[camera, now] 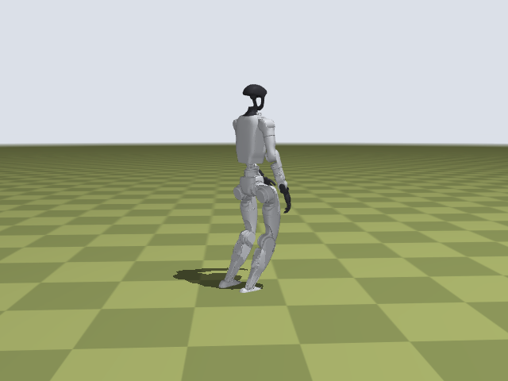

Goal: Walk

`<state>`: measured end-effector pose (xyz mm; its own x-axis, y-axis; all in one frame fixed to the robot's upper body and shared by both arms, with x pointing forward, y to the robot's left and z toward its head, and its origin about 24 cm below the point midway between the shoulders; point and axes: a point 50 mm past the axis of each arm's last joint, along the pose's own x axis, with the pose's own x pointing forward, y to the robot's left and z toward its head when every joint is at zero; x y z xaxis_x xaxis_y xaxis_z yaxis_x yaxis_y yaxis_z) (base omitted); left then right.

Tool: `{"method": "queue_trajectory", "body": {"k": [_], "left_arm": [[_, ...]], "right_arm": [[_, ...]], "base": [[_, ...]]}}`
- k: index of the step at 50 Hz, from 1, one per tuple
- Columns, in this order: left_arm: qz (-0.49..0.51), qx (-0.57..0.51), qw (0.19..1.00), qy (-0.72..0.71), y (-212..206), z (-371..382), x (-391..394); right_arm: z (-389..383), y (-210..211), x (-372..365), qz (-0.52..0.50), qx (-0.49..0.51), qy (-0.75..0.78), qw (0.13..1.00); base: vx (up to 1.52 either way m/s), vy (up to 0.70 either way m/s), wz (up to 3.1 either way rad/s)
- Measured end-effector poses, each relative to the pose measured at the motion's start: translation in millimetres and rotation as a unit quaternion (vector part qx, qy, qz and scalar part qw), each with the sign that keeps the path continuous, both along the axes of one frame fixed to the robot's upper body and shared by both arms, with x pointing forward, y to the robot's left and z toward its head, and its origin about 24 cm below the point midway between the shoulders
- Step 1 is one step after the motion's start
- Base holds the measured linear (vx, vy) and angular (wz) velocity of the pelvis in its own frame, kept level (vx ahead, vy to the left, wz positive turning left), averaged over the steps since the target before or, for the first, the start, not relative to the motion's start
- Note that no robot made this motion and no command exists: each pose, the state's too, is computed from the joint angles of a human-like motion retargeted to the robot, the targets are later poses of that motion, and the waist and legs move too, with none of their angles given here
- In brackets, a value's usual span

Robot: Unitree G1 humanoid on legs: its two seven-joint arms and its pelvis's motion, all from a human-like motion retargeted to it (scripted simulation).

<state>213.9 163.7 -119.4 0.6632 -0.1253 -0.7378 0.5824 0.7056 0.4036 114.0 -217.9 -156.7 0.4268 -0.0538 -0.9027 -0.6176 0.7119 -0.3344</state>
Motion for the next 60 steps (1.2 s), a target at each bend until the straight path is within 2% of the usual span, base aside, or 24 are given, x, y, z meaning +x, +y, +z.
{"method": "queue_trajectory", "body": {"k": [10,17,37,60], "left_arm": [[-0.036,-0.02,0.999,-0.018,-18.4,11.9,20.0],[-0.042,-0.008,0.999,0.026,-17.1,-2.0,0.6],[0.028,0.028,0.987,0.157,18.6,-38.6,-78.0],[0.075,0.018,0.988,0.136,23.9,-37.6,-79.8]], "right_arm": [[4.9,-6.9,8.5,-0.008,0.001,-0.019,1.0],[6.5,-8.1,10.7,0.008,-0.001,-0.022,1.0],[17.2,-15.7,32.2,0.04,-0.004,-0.04,0.998],[15.6,-14.2,33.2,0.007,0.001,-0.039,0.999]], "base": [[0.01,0.0,0.01],[-0.01,0.0,-0.01],[0.01,0.03,-0.01],[0.0,0.0,0.0]]}}
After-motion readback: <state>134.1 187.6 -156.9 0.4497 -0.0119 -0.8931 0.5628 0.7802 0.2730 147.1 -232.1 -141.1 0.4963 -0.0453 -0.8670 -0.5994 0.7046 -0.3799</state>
